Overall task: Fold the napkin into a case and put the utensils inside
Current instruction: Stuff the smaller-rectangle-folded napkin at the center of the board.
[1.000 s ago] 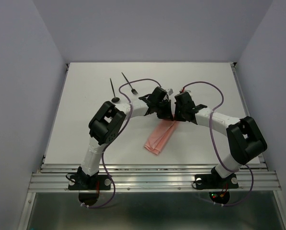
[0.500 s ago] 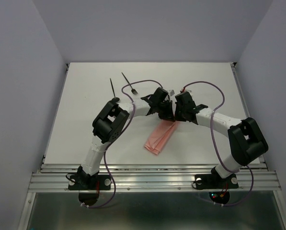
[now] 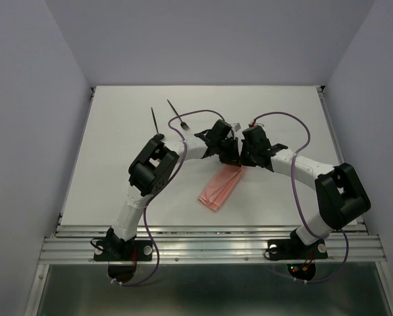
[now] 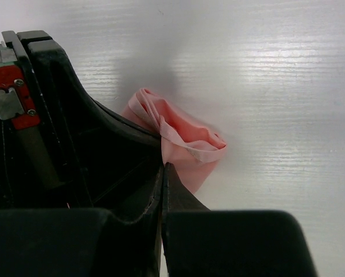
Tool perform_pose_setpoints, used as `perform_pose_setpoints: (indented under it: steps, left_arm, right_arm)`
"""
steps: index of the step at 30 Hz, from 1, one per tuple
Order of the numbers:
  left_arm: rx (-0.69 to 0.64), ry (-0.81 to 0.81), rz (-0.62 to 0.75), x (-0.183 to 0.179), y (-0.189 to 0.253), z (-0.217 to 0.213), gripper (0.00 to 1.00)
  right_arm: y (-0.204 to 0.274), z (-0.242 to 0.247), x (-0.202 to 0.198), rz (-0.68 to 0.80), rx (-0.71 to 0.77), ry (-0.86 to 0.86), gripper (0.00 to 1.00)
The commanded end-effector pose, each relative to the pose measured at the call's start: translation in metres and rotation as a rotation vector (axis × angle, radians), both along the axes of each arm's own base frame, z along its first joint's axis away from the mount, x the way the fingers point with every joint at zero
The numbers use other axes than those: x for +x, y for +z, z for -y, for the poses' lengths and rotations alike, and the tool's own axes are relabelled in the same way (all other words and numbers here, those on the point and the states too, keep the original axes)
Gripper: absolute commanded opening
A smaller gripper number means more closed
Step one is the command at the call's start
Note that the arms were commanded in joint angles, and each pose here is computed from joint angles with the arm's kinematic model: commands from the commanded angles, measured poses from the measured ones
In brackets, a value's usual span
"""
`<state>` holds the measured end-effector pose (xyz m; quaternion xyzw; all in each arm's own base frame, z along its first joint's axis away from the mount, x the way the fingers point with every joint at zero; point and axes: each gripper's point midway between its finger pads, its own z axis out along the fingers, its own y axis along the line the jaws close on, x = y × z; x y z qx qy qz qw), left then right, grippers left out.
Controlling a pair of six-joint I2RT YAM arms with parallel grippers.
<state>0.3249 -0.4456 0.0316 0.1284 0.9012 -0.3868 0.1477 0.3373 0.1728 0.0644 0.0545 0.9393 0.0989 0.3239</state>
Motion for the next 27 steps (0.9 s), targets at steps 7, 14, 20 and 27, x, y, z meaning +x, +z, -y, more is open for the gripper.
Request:
perform_pose_setpoints:
  steps: [7, 14, 20, 27]
  left_arm:
    - [-0.068, 0.03, 0.082, 0.009, 0.04, 0.008, 0.0]
    - [-0.074, 0.014, 0.077, -0.001, 0.046, 0.002, 0.0]
    - [-0.043, 0.022, 0.085, -0.008, 0.047, -0.013, 0.0]
    - [0.018, 0.019, 0.076, -0.008, 0.026, -0.021, 0.0]
  right_arm:
    - [-0.026, 0.001, -0.001, -0.026, 0.011, -0.049, 0.01]
    - [-0.031, 0.001, 0.002, -0.029, 0.007, -0.059, 0.01]
    - [-0.022, 0.0, 0.006, -0.006, 0.013, -0.058, 0.01]
    - [-0.006, -0.001, 0.007, 0.027, 0.033, -0.055, 0.01]
